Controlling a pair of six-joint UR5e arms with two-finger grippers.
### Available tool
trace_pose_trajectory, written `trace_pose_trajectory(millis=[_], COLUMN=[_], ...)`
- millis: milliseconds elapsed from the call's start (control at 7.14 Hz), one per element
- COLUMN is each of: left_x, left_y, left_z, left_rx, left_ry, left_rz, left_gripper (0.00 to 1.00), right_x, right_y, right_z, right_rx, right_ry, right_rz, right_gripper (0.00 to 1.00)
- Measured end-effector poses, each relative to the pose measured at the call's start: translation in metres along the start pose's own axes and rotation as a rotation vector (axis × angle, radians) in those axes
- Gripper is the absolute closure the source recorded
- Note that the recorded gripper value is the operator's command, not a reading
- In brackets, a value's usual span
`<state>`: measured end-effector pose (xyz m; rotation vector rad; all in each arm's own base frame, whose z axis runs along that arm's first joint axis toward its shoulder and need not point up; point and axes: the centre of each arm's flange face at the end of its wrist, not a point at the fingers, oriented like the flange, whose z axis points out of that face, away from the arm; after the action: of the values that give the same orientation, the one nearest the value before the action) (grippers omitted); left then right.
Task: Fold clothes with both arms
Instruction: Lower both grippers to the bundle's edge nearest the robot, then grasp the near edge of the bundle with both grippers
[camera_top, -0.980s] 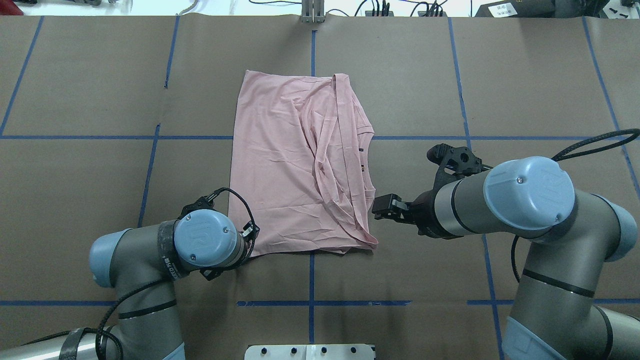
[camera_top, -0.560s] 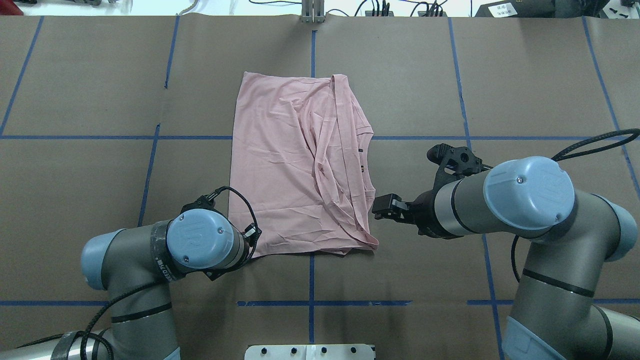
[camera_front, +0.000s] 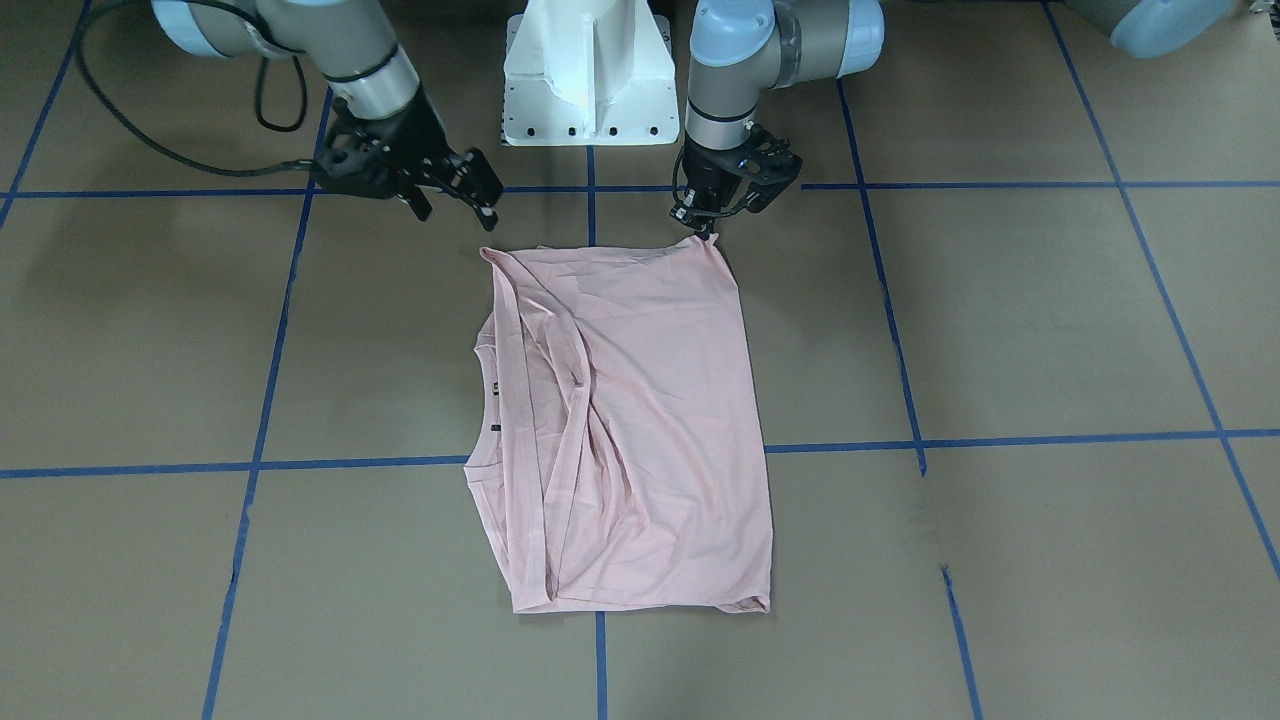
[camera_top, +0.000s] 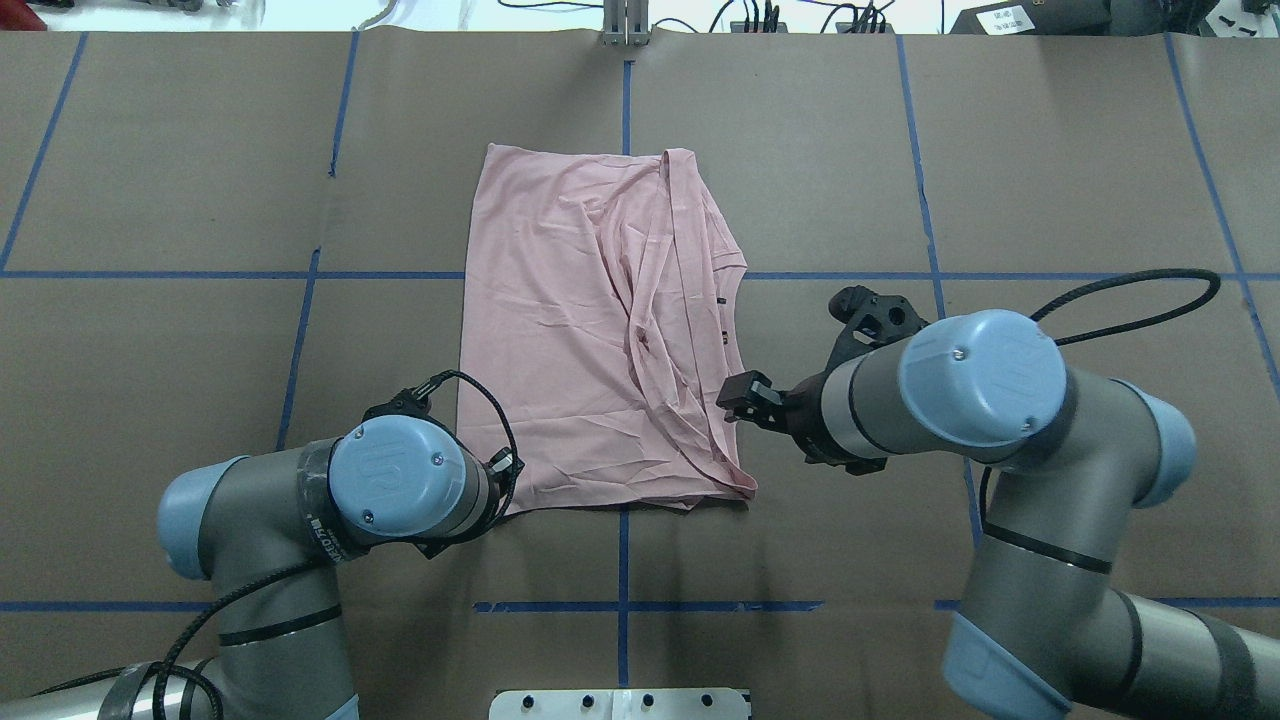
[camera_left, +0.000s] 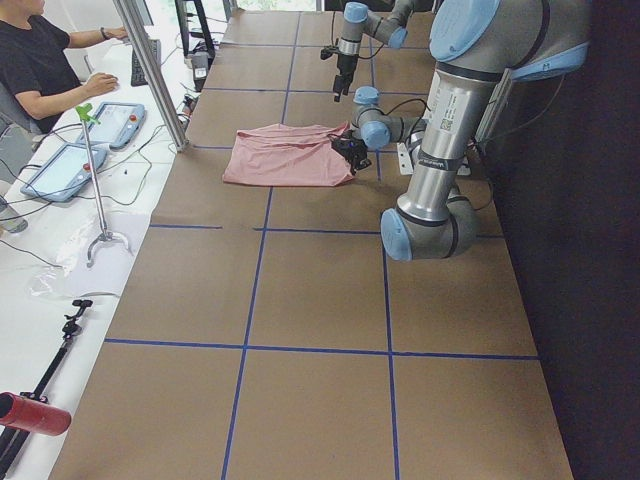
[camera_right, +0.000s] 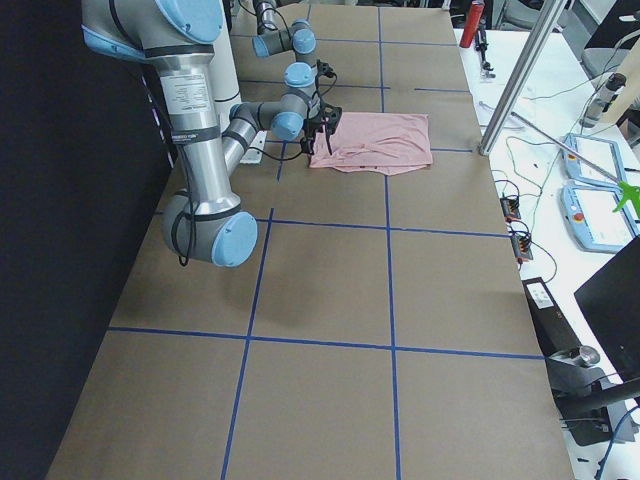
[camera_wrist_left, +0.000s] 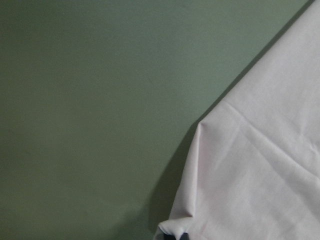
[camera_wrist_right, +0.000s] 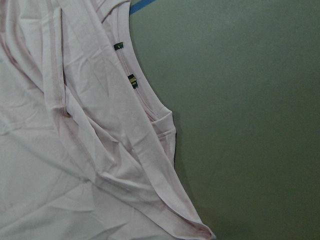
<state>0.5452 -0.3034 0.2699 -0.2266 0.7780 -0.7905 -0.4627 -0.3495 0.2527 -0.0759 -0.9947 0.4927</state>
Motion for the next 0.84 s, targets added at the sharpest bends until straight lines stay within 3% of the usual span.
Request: trace_pose_trajectory(millis=[280,840], left_x=[0.001,0.002], left_y=[-0.001,-0.004], left_z=[-0.001,-0.001], left_rx=[0.000,0.002], left_ry=[0.003,0.005], left_rz=[-0.001,-0.005], left_gripper=[1.00,1.00], right_x=[-0.033,-0.038], right_y=[0.008,0.041], right_z=[0.041,0.100], right_rx=[0.028,0.028], right_ry=[0.093,0.201], right_rz=[0.080,0.062], right_gripper=[0.00,0.00])
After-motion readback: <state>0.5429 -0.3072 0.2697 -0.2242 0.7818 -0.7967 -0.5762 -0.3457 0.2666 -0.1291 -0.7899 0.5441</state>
